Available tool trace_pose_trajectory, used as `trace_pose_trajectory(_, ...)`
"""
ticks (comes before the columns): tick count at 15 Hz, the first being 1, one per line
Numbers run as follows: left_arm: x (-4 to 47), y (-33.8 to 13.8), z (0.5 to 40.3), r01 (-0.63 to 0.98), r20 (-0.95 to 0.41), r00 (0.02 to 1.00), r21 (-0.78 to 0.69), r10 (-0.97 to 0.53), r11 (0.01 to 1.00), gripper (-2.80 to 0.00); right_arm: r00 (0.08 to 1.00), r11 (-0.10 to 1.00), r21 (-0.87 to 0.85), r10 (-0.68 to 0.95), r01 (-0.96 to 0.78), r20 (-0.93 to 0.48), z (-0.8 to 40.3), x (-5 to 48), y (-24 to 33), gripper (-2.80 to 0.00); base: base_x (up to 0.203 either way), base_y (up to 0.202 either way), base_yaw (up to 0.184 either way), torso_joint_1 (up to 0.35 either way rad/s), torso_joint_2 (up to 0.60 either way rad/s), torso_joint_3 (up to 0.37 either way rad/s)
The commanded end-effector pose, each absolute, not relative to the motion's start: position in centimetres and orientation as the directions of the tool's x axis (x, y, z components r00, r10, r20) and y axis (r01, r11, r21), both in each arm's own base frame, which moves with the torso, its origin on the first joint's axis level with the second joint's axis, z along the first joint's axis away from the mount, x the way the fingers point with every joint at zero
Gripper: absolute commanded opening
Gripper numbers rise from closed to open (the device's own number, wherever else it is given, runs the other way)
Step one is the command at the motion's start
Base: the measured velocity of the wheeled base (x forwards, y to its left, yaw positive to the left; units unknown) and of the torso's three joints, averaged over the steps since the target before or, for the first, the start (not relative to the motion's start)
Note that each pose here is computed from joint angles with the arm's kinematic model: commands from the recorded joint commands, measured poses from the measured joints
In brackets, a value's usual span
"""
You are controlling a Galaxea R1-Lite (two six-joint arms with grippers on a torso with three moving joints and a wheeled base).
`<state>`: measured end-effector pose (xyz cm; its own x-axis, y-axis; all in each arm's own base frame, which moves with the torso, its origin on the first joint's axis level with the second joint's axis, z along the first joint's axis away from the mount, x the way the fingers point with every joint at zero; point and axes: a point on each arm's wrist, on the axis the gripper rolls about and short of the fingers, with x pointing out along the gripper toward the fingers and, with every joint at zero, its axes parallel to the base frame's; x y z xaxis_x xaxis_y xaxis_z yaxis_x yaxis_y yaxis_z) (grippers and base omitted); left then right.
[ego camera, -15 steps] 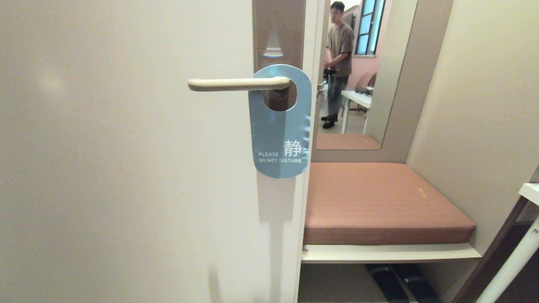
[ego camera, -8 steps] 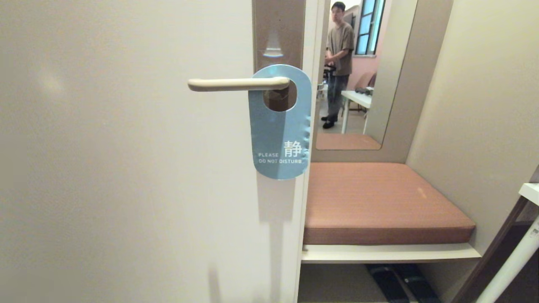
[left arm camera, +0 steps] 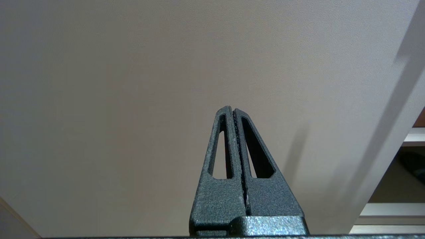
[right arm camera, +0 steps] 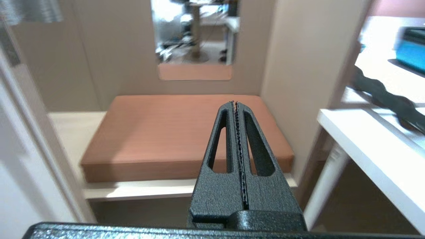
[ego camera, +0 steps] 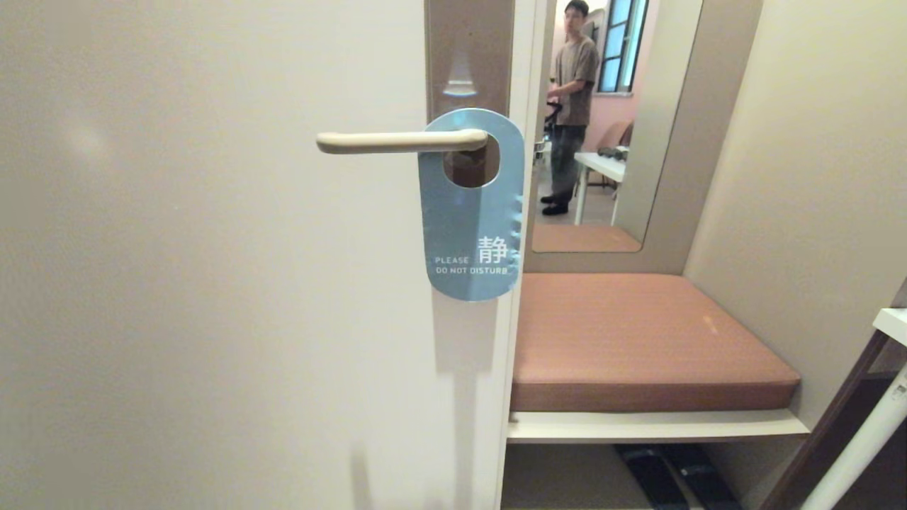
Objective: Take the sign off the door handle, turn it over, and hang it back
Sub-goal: Take down the sign
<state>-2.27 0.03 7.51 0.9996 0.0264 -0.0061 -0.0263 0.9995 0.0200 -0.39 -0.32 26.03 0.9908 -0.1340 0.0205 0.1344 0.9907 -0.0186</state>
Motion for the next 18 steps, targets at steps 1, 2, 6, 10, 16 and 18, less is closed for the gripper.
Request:
trace_pose_trajectory(1, -2.3, 0.0, 7.5, -0.026, -0.006, 1.000, 0.020, 0.026, 0.999, -2.80, 0.993, 0.995, -0.029, -0.096, 0.094, -0.069, 27.5, 3.1, -0.2, -2.80, 0.000, 0.000, 0.000, 0.000, 0.00, 0.000)
trace_pose_trajectory(2, -2.3, 0.0, 7.5, -0.027, -0.006, 1.000, 0.020, 0.027, 0.999, -2.80, 0.997, 1.000, -0.020, -0.003, 0.002, -0.074, 28.5, 4.0, 0.0, -2.80, 0.000, 0.000, 0.000, 0.000, 0.00, 0.000)
trace_pose_trajectory(6, -2.3, 0.0, 7.5, -0.026, -0.006, 1.000, 0.020, 0.026, 0.999, -2.80, 0.936, 0.942, 0.036, 0.337, -0.335, -0.105, 29.1, 5.6, 1.3, -2.80, 0.000, 0.000, 0.000, 0.000, 0.00, 0.000)
trace_pose_trajectory(10, -2.3, 0.0, 7.5, -0.026, -0.006, 1.000, 0.020, 0.026, 0.999, -2.80, 0.835, 0.844, 0.131, 0.535, -0.521, -0.126, 28.9, 5.8, 2.6, -2.80, 0.000, 0.000, 0.000, 0.000, 0.00, 0.000)
trace_pose_trajectory(16, -2.3, 0.0, 7.5, -0.026, -0.006, 1.000, 0.020, 0.026, 0.999, -2.80, 0.833, 0.854, 0.154, 0.520, -0.497, -0.190, 28.6, 7.7, 3.3, -2.80, 0.000, 0.000, 0.000, 0.000, 0.00, 0.000)
trace_pose_trajectory(18, -2.3, 0.0, 7.5, -0.027, -0.006, 1.000, 0.020, 0.028, 0.999, -2.80, 0.893, 0.917, 0.156, 0.394, -0.366, -0.219, 28.8, 9.3, 2.9, -2.80, 0.000, 0.000, 0.000, 0.000, 0.00, 0.000)
